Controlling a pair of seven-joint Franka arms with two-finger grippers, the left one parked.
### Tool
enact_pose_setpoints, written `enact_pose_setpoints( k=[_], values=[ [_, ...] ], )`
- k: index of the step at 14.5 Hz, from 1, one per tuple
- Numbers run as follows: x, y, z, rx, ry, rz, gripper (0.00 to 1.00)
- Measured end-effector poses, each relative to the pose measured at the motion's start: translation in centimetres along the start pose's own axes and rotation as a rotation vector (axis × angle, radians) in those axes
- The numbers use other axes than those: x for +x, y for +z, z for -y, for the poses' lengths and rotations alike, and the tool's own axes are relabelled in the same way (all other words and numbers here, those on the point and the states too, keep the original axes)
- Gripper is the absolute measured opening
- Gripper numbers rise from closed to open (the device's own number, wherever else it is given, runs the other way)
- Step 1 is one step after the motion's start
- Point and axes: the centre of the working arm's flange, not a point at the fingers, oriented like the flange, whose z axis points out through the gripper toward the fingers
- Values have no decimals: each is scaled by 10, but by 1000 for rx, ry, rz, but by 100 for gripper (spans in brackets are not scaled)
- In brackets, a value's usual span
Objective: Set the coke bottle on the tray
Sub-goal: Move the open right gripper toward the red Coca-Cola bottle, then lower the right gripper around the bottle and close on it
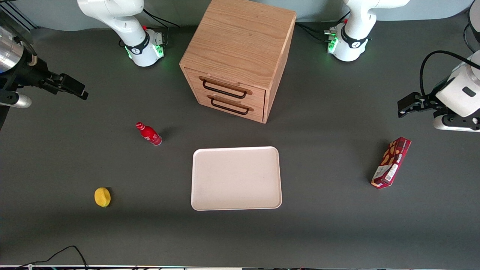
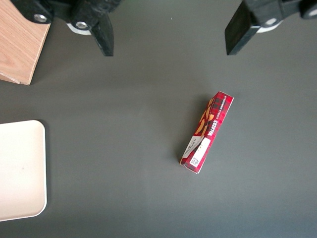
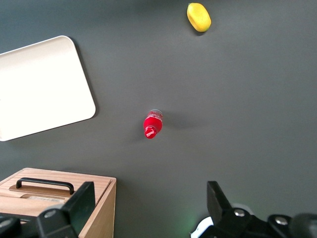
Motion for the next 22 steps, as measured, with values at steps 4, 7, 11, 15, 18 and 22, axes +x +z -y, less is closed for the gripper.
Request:
enact_pose_setpoints(
  k=[4,7,11,15,18,22],
  values=[
    [1,3,1,-6,-1,19,100],
    [-1,6,4,-13,-8,35,100],
    [0,31,11,-42,-23,114,100],
    [12,105,30,-47,-46,127,100],
    [13,183,45,-32,-68,78,100],
    [-1,280,40,-4,-68,-3,100]
  ],
)
